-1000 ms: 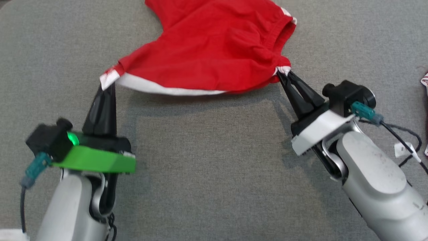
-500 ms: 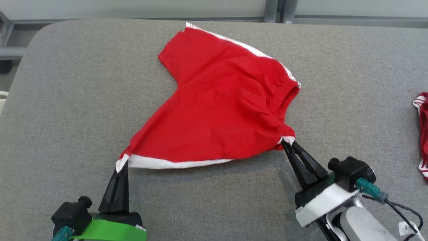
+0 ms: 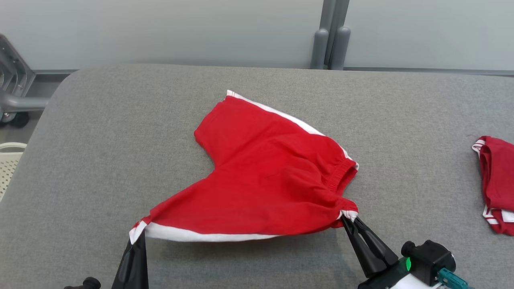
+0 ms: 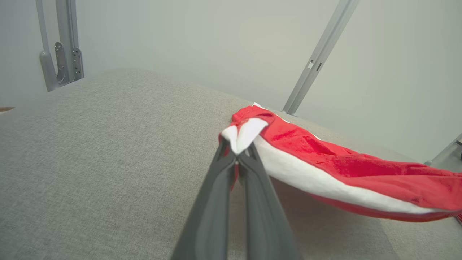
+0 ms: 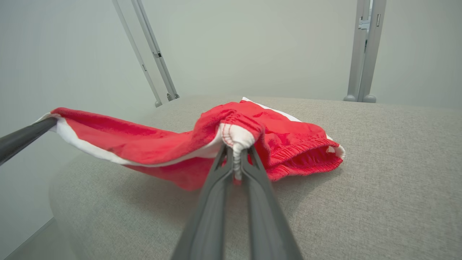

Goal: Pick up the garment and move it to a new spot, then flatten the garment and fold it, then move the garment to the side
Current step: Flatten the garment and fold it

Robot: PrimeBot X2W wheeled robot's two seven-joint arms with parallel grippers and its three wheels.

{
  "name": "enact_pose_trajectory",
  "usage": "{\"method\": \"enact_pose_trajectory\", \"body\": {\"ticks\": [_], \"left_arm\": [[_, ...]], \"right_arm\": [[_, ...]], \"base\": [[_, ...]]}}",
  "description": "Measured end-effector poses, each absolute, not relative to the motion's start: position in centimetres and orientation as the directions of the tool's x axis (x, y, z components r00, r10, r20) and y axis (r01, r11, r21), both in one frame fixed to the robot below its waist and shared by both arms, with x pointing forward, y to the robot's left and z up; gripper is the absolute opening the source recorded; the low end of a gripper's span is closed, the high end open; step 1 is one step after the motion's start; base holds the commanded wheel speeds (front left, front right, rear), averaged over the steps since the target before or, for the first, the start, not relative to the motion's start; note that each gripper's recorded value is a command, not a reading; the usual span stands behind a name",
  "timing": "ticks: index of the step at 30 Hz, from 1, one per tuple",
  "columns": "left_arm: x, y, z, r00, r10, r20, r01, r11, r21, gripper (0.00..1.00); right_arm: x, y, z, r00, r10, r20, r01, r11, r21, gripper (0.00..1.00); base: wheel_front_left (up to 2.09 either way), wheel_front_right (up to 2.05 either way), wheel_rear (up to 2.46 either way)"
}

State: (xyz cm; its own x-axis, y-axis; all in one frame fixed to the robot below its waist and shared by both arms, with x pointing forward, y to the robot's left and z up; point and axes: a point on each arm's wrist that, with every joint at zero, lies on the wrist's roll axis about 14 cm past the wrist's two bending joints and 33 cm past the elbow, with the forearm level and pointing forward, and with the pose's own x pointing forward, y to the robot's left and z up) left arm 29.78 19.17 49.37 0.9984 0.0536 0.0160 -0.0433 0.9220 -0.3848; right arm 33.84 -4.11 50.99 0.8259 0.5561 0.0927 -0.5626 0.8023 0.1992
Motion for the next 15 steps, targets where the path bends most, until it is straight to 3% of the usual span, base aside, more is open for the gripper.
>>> {"method": "enact_pose_trajectory", "body": {"ticks": [7,15], "left_arm": [[29.9,18.4,52.2,0.995,0.019,0.099,0.019,0.929,-0.369,0.00],[30.0,17.4,50.2,1.000,-0.015,0.009,0.018,0.917,-0.400,0.00]], "right_arm": [[32.3,-5.0,52.4,0.838,0.531,0.125,-0.546,0.814,0.198,0.00],[30.9,-5.0,49.3,0.839,0.545,0.010,-0.530,0.812,0.244,0.00]], "base": [[0.00,0.00,0.00],[0.00,0.00,0.00]]}}
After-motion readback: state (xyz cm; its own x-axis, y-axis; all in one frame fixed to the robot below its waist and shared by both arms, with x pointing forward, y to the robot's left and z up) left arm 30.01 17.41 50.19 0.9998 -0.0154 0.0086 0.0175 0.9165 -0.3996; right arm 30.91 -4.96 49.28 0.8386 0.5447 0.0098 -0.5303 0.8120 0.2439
